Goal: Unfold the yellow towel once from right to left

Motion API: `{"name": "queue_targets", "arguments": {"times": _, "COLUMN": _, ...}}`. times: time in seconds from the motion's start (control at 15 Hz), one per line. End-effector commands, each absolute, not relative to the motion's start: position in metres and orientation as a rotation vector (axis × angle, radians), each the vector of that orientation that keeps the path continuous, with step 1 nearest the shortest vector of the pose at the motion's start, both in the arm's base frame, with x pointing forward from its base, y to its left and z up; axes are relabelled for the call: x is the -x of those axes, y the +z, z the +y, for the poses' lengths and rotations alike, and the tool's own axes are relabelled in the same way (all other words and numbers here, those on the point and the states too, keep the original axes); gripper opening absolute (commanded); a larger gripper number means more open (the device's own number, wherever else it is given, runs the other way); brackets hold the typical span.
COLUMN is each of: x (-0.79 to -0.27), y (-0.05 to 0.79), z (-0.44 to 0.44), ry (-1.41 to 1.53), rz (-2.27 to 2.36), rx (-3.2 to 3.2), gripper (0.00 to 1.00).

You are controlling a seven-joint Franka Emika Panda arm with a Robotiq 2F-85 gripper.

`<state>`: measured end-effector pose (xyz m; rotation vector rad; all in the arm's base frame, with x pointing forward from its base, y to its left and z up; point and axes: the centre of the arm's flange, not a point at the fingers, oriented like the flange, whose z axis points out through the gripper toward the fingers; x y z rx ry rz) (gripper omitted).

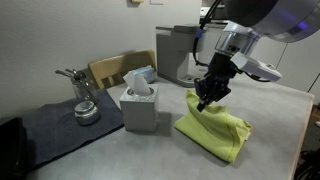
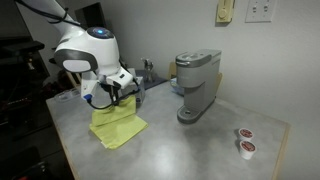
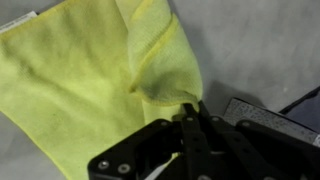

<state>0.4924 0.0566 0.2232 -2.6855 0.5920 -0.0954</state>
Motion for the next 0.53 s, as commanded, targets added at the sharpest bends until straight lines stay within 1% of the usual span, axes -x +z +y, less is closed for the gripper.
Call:
{"name": "queue_targets", "arguments": {"times": 0.0, "x": -0.497, "y": 0.208, "z": 0.062, "ry": -0.100, "rz": 0.551, "rx": 2.573, "gripper": 0.01}}
{"name": "queue_targets", "arguments": {"times": 0.47, "x": -0.500, "y": 0.183, "z": 0.061, "ry": -0.033, "rz": 0.292, "rx": 2.412, "gripper": 0.01}}
